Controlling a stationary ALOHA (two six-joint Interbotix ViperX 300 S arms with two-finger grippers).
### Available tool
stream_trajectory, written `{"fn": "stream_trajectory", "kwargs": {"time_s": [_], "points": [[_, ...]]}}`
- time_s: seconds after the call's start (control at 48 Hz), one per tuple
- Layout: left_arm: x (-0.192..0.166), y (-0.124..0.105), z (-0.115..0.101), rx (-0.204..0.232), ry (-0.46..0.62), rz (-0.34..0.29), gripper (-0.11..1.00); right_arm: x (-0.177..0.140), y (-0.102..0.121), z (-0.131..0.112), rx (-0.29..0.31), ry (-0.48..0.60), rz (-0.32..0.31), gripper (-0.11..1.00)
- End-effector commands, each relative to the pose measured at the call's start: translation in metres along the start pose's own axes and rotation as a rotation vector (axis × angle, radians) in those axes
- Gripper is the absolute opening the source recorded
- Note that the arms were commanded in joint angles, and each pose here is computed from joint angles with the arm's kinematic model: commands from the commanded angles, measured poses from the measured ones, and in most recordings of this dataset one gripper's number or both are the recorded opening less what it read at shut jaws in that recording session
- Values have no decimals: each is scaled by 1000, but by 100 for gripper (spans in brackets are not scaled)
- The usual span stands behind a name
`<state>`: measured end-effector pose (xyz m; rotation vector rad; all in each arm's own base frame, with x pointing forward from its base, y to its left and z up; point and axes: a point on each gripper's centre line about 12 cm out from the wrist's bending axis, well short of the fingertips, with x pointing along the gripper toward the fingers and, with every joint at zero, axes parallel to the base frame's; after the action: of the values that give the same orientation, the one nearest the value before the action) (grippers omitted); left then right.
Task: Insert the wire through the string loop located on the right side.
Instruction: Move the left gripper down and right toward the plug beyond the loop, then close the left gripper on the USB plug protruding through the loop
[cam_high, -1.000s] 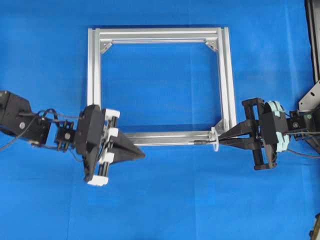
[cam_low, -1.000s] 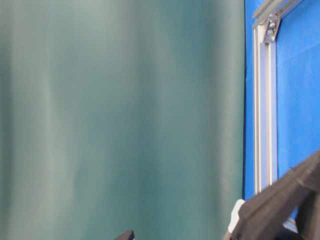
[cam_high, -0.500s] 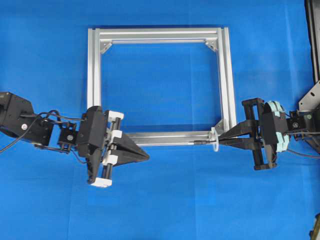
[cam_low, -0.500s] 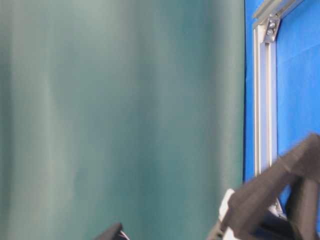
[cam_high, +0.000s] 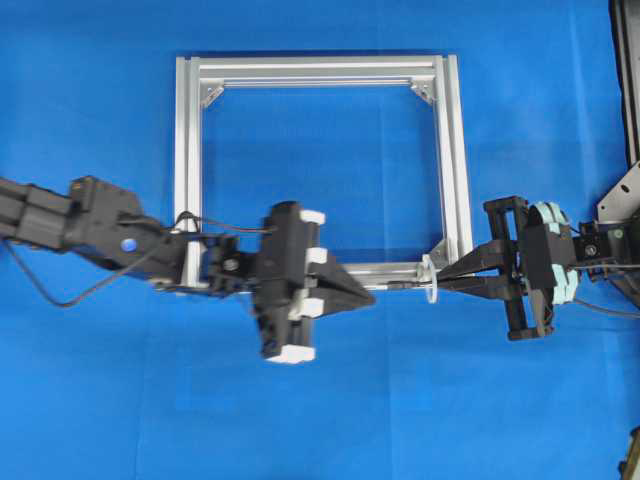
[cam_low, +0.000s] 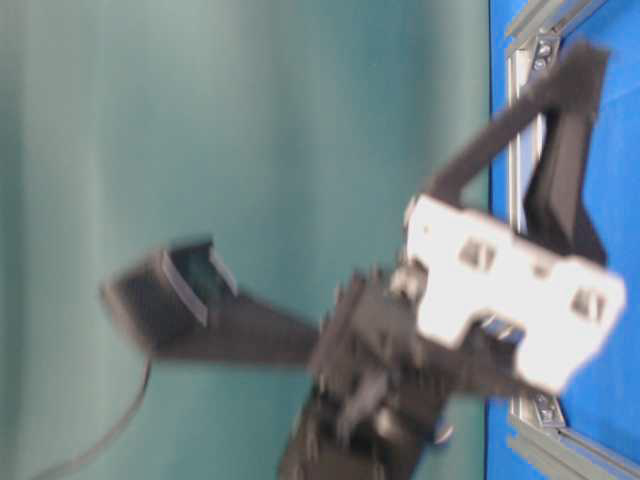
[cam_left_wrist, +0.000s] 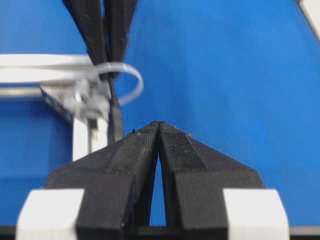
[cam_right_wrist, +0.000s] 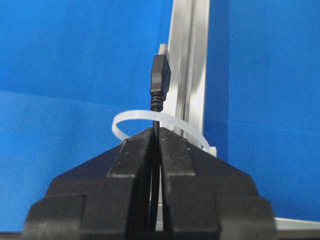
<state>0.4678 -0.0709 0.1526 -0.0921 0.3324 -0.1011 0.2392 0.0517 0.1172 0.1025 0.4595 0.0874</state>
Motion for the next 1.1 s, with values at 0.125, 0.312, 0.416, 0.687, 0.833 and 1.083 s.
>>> {"fn": "stream_trajectory", "kwargs": {"time_s": [0.125, 0.312, 0.416, 0.687, 0.833, 1.083], "points": [[18, 10, 31, -8, -33, 19, 0, 2, 1, 8, 5, -29, 2, -3], [23, 10, 33, -9, -30, 19, 0, 2, 1, 8, 6, -29, 1, -3], [23, 11, 32, -17, -27, 20, 0, 2, 2, 8, 6, -30, 3, -3], [24, 11, 31, -18, -18, 20, 0, 2, 2, 8, 4, -30, 3, -3], [24, 10, 30, -26, -6, 19, 1, 2, 1, 8, 5, -30, 2, -3], [24, 7, 29, -30, 3, 13, 53, 2, 1, 8, 5, -32, 2, -3]]}}
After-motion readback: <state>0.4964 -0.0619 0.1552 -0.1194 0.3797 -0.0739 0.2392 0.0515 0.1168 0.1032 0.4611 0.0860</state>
